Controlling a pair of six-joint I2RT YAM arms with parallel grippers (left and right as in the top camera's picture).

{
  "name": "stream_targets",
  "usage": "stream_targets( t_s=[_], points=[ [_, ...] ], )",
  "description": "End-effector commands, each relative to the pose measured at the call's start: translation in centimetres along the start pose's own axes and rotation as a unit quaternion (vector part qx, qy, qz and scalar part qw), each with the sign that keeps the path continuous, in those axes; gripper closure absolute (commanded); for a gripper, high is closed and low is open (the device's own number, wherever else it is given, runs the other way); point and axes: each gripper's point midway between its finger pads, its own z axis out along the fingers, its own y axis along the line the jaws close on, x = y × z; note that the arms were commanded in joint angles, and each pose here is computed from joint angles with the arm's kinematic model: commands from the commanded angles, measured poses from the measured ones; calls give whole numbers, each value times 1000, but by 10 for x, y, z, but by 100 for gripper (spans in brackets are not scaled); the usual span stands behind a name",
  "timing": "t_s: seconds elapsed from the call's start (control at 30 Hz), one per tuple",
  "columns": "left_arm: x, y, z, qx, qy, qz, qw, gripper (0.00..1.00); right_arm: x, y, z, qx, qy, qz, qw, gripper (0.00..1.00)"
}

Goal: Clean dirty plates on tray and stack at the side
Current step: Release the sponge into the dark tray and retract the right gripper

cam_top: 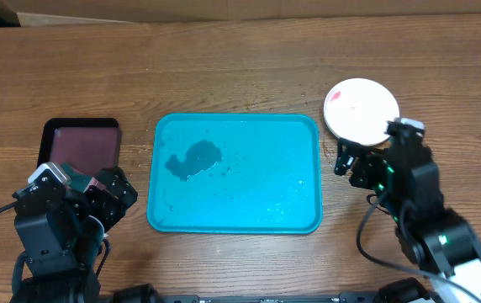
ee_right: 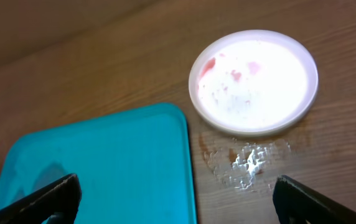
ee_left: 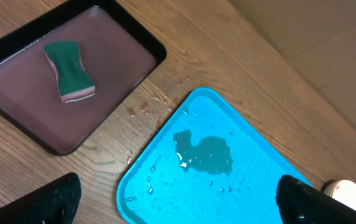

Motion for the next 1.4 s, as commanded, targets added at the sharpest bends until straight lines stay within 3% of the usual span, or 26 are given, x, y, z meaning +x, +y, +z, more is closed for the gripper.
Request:
stream_targets(
  t_s=[0.0,0.27,0.67,1.07,1.2,1.37],
  points=[
    [1,3,2,-9,0,-3,1000,1,16,-7,-3,-58,-28,-17,998,0],
    [1,3,2,-9,0,-3,1000,0,23,-37,-18,-94,-156,5,983,0],
    [1,3,2,-9,0,-3,1000,0,40,-50,-19,-112,-231,-1,966,0],
    [1,3,2,-9,0,-3,1000,0,6,-48,-41,-105,-340,5,935,0],
    [1,3,2,-9,0,-3,1000,0,5,-46,-42,-99,-345,-25,933,0],
    [1,3,2,-9,0,-3,1000,0,27,-58,-23,-70,-291,-30,954,0]
  ],
)
